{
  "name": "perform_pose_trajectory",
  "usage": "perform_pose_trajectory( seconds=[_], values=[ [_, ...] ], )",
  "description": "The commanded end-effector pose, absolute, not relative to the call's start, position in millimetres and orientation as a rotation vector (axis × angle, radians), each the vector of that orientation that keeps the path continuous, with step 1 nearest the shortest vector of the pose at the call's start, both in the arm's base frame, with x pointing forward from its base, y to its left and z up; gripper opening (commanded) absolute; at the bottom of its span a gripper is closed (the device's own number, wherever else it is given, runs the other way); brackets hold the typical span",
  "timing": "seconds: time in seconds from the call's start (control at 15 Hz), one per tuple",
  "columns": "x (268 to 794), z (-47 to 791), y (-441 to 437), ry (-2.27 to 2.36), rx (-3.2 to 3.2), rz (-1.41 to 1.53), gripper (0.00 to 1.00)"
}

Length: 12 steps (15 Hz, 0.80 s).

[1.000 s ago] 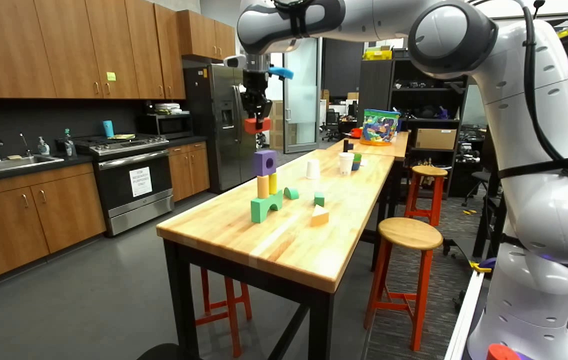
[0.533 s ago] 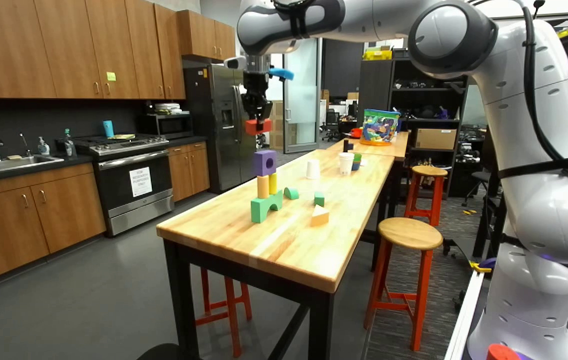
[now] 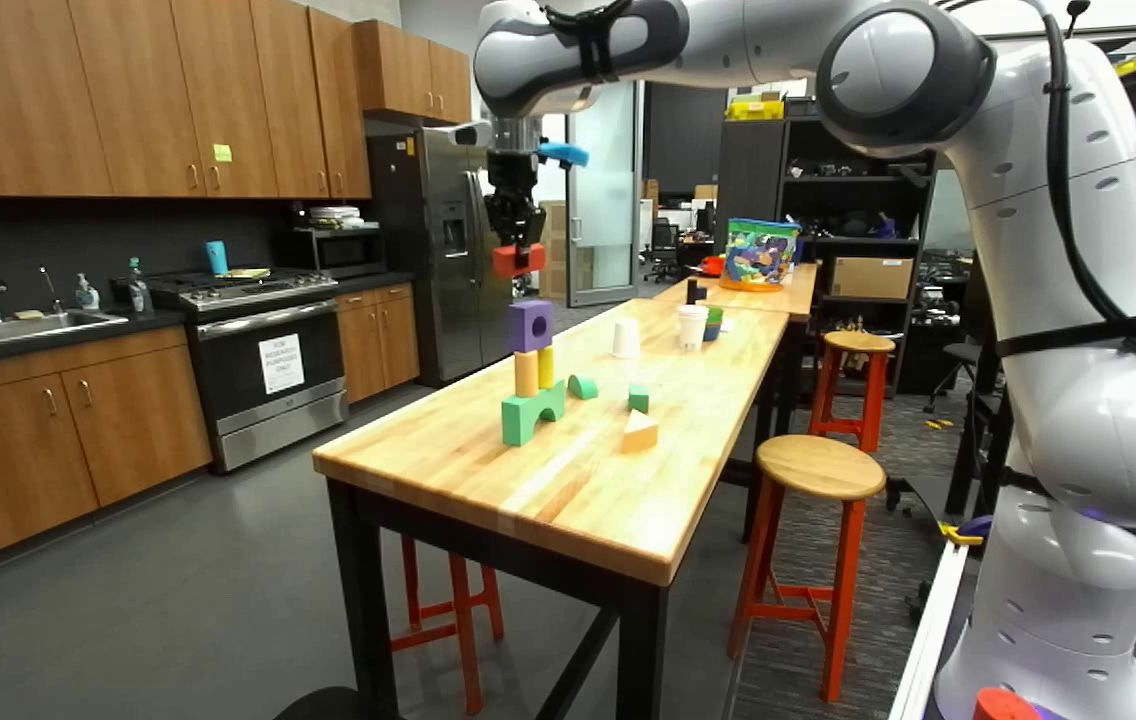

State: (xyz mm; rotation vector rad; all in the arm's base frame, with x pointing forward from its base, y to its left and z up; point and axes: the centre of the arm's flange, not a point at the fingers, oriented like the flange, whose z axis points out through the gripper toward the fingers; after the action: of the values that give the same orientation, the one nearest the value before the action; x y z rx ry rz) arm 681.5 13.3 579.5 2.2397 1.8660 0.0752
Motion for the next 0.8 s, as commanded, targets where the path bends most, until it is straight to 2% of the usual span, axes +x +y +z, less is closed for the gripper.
perform_pose_trajectory(
  seconds=[0.0, 0.73],
  values=[
    [668.2, 577.4, 12.4, 1.864, 2.267, 0.074, 0.16],
    [669.6, 563.9, 13.3, 1.972, 2.28, 0.184, 0.16]
  ],
)
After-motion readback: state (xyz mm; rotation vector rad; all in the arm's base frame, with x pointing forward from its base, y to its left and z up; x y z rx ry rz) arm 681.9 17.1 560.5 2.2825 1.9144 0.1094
